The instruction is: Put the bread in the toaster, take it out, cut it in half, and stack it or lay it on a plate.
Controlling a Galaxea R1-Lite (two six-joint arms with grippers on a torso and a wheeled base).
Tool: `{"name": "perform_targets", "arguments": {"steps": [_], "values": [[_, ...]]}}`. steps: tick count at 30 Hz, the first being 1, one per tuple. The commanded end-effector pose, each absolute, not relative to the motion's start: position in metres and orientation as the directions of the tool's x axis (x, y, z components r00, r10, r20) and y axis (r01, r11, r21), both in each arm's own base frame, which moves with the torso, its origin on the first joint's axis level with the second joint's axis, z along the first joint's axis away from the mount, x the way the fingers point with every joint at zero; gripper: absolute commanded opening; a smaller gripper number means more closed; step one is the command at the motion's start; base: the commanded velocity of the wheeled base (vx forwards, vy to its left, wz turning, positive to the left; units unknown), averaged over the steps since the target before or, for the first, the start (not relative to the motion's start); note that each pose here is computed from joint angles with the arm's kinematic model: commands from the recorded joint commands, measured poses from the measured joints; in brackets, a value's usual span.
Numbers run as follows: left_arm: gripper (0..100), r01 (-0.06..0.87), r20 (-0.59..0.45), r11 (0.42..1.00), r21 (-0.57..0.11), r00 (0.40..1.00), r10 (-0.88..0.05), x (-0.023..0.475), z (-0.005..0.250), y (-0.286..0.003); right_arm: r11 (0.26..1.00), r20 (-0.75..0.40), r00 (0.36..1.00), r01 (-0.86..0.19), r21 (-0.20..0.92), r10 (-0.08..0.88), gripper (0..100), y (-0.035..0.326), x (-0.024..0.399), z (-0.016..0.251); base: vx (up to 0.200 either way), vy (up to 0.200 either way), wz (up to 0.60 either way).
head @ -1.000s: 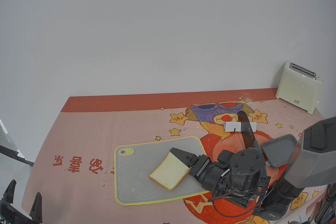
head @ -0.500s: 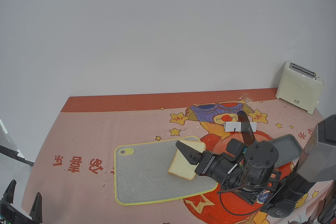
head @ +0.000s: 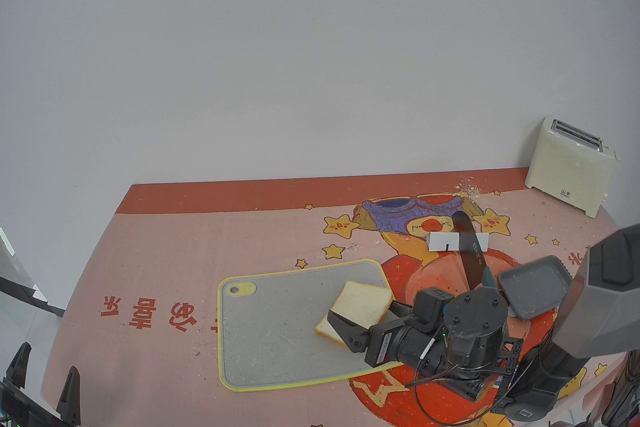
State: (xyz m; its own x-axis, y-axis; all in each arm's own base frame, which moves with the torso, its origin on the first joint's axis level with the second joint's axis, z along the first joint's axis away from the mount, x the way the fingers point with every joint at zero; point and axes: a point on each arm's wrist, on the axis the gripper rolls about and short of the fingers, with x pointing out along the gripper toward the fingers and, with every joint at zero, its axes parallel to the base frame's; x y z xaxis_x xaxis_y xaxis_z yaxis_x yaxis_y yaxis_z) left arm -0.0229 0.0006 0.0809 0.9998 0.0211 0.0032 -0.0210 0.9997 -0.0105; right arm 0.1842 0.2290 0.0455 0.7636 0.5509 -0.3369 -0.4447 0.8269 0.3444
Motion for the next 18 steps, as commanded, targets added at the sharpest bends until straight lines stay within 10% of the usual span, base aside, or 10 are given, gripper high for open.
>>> {"name": "perform_targets", "arguments": {"steps": [1,9,18], "values": [[100,-0.022,-0.005,1.0,-0.011,1.0,0.021,-0.022,0.076,0.001,0.826,-0.344,0.752,-0.483,0.291,0.562,100,0.227,0.177,0.051,0.0,0.0,0.0],[100,-0.022,-0.003,1.0,-0.011,1.0,0.021,-0.022,0.076,0.001,0.828,-0.274,0.782,-0.516,0.219,0.56,100,0.217,0.179,0.084,0.0,0.0,0.0],[100,-0.022,-0.003,1.0,-0.011,1.0,0.021,-0.022,0.076,0.001,0.834,-0.393,0.754,-0.548,0.065,0.526,100,0.208,0.171,0.062,0.0,0.0,0.0]]}}
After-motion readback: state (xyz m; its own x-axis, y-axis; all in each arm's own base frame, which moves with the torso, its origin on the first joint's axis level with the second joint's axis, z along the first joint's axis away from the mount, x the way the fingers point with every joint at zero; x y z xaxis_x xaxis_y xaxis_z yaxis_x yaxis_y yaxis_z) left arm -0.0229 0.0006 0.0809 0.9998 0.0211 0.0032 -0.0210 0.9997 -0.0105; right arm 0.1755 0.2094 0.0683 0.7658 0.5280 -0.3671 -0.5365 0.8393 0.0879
